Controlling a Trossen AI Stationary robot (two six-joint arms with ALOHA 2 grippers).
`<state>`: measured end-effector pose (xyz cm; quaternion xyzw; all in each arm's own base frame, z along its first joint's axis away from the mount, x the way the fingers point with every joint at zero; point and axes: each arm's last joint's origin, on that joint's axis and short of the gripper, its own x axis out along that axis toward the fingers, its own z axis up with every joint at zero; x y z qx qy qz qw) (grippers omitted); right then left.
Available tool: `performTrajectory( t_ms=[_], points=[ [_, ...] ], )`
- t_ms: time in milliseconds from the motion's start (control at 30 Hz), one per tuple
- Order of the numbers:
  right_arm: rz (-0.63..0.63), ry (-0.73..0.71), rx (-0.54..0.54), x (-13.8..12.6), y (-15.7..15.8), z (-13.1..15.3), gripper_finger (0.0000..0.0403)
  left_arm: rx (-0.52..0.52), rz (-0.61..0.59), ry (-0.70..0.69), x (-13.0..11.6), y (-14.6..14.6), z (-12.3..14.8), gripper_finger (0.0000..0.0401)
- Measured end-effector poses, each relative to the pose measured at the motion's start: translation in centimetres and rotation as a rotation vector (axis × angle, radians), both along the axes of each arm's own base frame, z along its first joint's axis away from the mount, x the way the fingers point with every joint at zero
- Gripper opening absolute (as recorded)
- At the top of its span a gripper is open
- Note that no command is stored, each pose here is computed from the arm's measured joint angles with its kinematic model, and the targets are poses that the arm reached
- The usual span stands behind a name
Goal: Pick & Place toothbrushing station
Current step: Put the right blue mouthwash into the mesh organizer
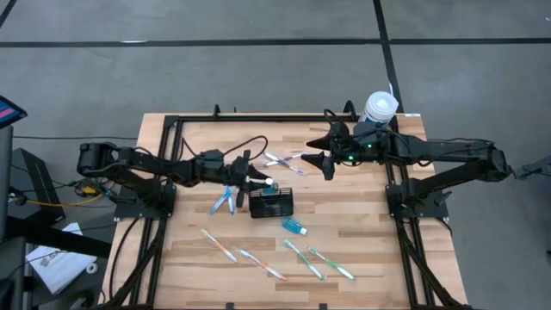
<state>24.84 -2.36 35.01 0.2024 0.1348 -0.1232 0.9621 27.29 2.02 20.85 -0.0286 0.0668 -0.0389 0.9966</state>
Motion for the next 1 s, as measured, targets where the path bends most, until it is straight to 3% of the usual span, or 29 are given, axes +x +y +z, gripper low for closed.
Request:
performTrajectory(
  t_ms=[233, 400, 1000],
  points=[
    [0.000, 0.000, 0.000, 0.0, 0.0, 0.0, 0.0275, -0.058, -0.022, -0.078, 0.7, -1.6, 0.0, 0.0081],
    [0.003, 0.001, -0.007, 0.0, 0.0, 0.0, 0.0275, -0.059, -0.017, -0.030, 1.5, -2.5, -1.8, 0.0081],
    [0.020, 0.008, -0.040, 0.0, 0.1, 0.0, 0.0275, 0.006, 0.020, 0.012, 3.0, -2.3, -5.7, 0.0081]
  ],
)
